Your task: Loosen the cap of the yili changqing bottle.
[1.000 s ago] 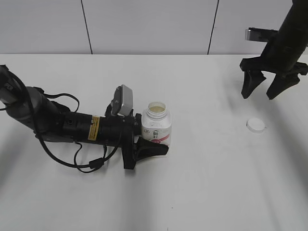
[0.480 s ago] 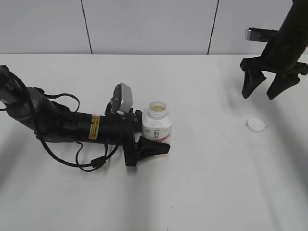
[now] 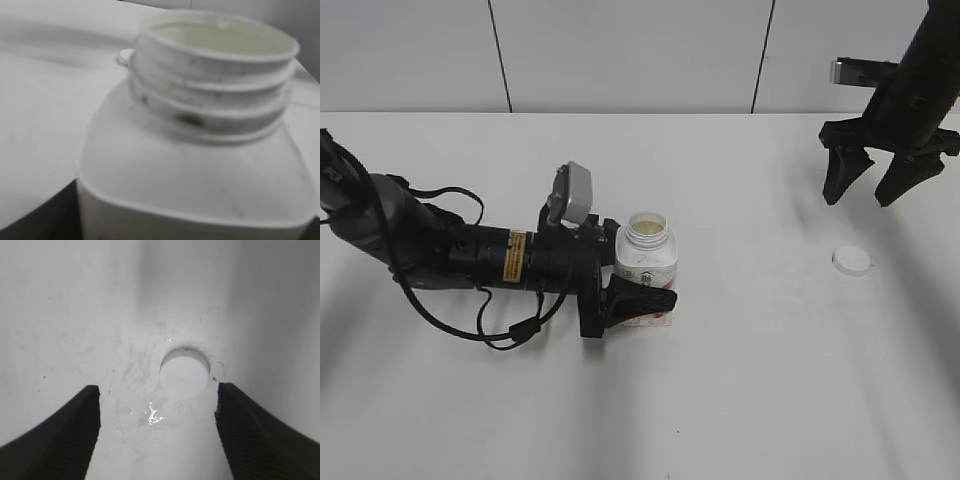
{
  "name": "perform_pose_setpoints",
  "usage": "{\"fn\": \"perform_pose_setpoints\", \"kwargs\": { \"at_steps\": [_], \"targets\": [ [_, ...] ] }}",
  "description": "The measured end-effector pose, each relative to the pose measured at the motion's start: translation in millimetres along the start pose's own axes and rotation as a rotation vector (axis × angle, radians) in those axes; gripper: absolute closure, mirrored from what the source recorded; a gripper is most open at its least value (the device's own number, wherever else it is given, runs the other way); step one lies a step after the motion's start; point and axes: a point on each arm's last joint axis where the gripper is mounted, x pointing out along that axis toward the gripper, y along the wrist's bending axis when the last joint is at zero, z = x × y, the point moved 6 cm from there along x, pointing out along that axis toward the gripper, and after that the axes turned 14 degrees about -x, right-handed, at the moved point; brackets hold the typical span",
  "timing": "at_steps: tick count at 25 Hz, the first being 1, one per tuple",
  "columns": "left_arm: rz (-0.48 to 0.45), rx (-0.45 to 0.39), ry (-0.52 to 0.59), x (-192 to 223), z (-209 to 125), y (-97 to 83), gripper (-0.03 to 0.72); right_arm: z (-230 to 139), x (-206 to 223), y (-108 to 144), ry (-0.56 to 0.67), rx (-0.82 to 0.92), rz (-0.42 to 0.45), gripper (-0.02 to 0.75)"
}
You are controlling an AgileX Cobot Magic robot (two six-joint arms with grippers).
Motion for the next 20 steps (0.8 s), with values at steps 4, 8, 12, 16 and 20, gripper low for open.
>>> {"fn": "perform_pose_setpoints", "kwargs": {
  "at_steps": [4,8,12,16,20],
  "targets": [
    [-0.012,0.018,-0.004,-2.0,8.7,-4.0,0.193,0.0,0.0,-0.1,0.0,0.0,-0.001,0.172],
    [-0.035,0.044,-0.005,-5.0,19.9,-10.8,0.192,1.0,0.0,-0.5,-0.006,0.0,-0.004,0.172],
    [-0.045,0.058,-0.009,-8.8,33.7,-16.8,0.192,2.2,0.0,-1.1,-0.015,0.0,-0.007,0.172],
    [-0.06,0.064,0.0,-11.8,42.0,-22.8,0.192,2.8,-0.5,-1.2,-0.018,-0.001,-0.008,0.172],
    [-0.066,0.081,0.0,-15.9,54.6,-29.1,0.192,5.5,-3.0,-1.2,-0.029,-0.002,-0.01,0.172]
  ]
}}
